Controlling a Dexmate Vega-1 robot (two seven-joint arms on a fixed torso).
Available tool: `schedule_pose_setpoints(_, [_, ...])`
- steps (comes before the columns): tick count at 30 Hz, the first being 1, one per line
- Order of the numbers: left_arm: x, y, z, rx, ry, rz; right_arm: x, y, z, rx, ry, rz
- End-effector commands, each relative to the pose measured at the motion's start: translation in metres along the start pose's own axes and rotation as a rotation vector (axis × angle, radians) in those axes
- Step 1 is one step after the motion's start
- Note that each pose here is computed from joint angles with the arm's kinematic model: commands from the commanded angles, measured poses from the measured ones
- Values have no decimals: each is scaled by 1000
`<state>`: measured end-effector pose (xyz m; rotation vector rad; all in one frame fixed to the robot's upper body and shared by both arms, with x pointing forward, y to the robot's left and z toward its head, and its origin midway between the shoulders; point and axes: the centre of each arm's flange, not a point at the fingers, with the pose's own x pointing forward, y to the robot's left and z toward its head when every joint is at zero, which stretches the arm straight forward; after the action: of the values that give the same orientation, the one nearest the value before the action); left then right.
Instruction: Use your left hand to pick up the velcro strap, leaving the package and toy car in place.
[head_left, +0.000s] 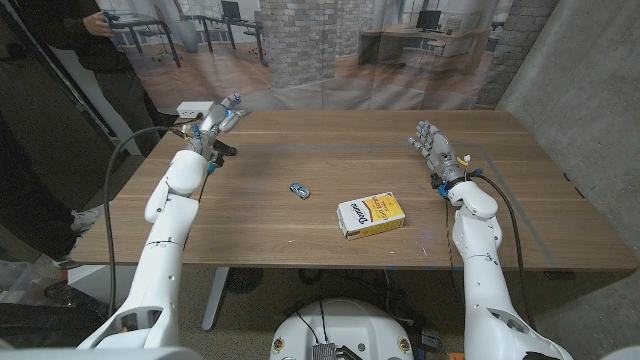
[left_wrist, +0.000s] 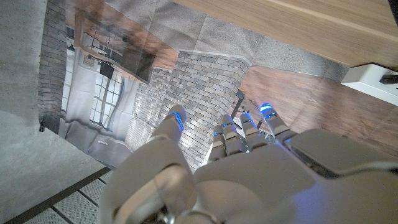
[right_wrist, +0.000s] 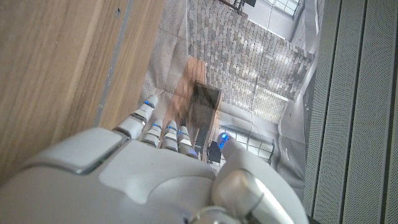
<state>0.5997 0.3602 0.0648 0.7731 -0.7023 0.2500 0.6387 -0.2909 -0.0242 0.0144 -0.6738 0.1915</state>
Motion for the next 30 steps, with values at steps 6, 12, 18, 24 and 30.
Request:
schedule_pose_setpoints(6, [10, 25, 5, 151, -8, 8, 2, 4, 3, -66, 3, 10])
schedule_pose_setpoints(12, [13, 31, 7, 178, -14, 5, 1, 6, 4, -77, 0, 12])
schedule_pose_setpoints(18, [16, 36, 7, 201, -11, -7, 3, 9, 3, -89, -2, 18])
schedule_pose_setpoints(24, [19, 42, 7, 223, -5, -31, 4, 12, 2, -98, -6, 31])
schedule_pose_setpoints(30, [23, 49, 10, 275, 1, -54, 5, 14, 2, -103, -11, 40])
